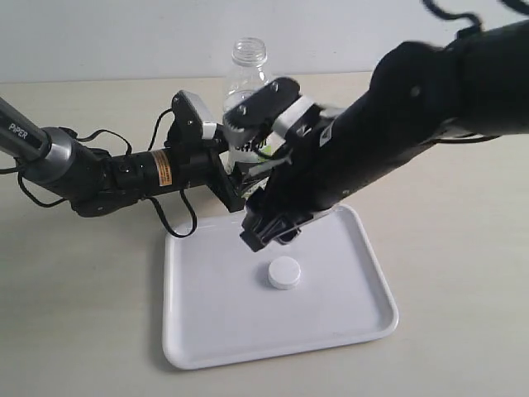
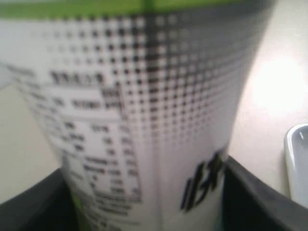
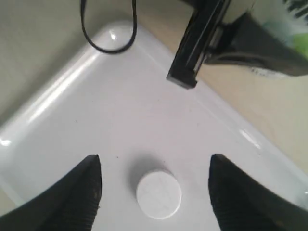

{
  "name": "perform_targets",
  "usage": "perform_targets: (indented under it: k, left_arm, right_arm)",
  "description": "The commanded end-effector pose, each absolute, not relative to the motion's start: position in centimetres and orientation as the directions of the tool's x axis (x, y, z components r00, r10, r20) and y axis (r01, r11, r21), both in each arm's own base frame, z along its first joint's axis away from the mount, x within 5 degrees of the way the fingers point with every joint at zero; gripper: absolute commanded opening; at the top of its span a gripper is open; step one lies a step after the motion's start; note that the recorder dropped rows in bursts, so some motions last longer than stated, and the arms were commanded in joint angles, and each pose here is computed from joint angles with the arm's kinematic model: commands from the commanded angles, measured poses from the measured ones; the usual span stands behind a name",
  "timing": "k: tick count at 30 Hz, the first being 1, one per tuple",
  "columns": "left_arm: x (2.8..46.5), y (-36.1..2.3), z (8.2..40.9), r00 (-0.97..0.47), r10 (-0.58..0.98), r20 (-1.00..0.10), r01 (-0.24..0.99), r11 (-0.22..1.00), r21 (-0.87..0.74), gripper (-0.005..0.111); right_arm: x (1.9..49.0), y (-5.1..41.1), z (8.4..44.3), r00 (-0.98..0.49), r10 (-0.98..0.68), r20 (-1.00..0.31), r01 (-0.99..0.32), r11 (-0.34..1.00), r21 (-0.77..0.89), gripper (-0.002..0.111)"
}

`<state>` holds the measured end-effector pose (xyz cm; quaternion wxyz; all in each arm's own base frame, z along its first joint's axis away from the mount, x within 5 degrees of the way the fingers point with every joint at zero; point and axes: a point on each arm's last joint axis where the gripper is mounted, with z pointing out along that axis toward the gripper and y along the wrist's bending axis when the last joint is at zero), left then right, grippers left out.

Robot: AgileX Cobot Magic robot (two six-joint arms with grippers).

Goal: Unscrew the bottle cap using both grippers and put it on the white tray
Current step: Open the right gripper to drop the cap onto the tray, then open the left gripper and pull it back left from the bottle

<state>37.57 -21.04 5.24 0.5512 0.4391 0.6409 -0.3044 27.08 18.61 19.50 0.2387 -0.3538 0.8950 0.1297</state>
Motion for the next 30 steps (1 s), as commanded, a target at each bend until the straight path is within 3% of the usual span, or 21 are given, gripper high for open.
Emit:
perform_targets:
  k: [1, 6, 12, 20, 25, 30]
  left_arm:
    - [37.8, -21.0, 5.5, -0.016, 0.207, -0.978, 0.886, 0.456, 0.082, 0.054]
    - [38.0, -20.9, 5.5, -0.057, 0.190, -0.980, 0.874, 0.483, 0.042, 0.068]
    - [38.2, -20.8, 5.6, -0.068, 0.171, -0.983, 0.863, 0.505, 0.029, 0.105]
    - [38.0, -21.0, 7.0, -0.014, 0.150, -0.989, 0.886, 0.459, 0.057, 0.105]
    - [38.1, -20.8, 7.5, -0.007, 0.146, -0.989, 0.885, 0.461, 0.062, 0.105]
    - [38.5, -20.0, 7.6, -0.035, 0.128, -0.991, 0.876, 0.482, 0.031, 0.105]
  right_arm:
    - [24.8, 17.5, 25.4, -0.605, -0.505, -0.615, -0.687, 0.722, 0.084, 0.062]
    - [19.5, 14.3, 32.5, -0.533, -0.455, -0.714, -0.696, 0.715, 0.065, 0.057]
    - [14.3, 9.6, 37.0, -0.479, -0.407, -0.778, -0.620, 0.784, -0.029, 0.056]
    - [10.0, 6.0, 38.9, -0.407, -0.418, -0.812, -0.578, 0.806, -0.126, 0.056]
    - [6.6, 2.9, 39.0, -0.450, -0.411, -0.793, -0.498, 0.852, -0.159, 0.056]
    - [1.1, -1.1, 39.4, -0.353, -0.292, -0.889, -0.423, 0.897, -0.127, 0.056]
